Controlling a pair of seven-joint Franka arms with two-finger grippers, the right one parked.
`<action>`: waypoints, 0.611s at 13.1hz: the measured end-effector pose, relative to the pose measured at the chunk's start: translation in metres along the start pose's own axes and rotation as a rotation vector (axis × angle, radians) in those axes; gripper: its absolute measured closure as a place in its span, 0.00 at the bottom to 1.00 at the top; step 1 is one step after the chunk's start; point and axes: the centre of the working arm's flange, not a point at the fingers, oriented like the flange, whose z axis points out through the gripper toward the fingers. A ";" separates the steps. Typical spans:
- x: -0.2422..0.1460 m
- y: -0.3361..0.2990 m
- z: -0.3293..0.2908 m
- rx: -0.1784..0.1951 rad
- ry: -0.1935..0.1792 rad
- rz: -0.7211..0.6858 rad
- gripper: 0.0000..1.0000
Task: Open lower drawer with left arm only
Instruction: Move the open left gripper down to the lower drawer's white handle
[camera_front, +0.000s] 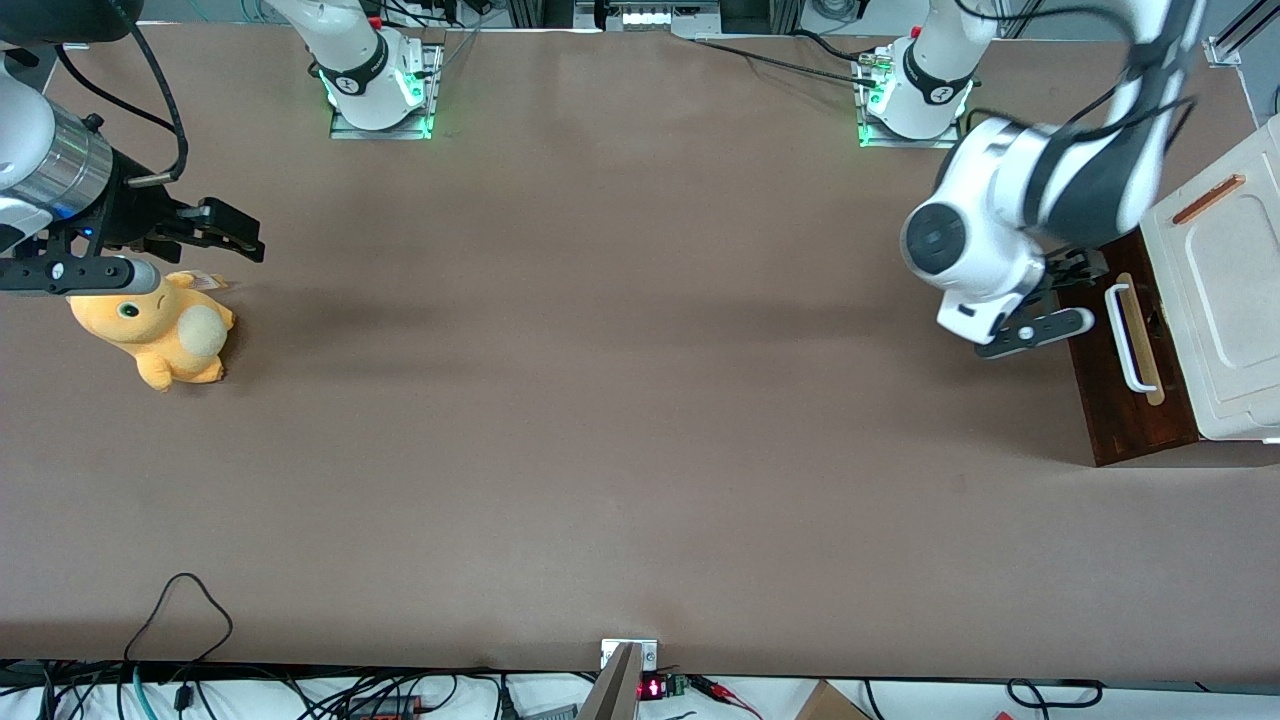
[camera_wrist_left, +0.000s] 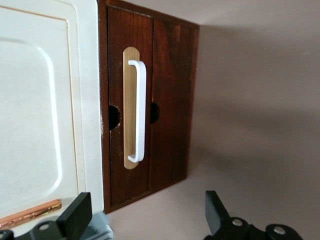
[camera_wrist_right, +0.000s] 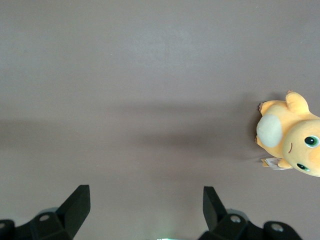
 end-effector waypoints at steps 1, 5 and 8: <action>-0.002 0.010 0.008 0.032 0.010 0.018 0.00; 0.000 0.009 0.012 0.048 0.014 0.013 0.00; 0.000 0.007 0.014 0.067 0.019 0.017 0.00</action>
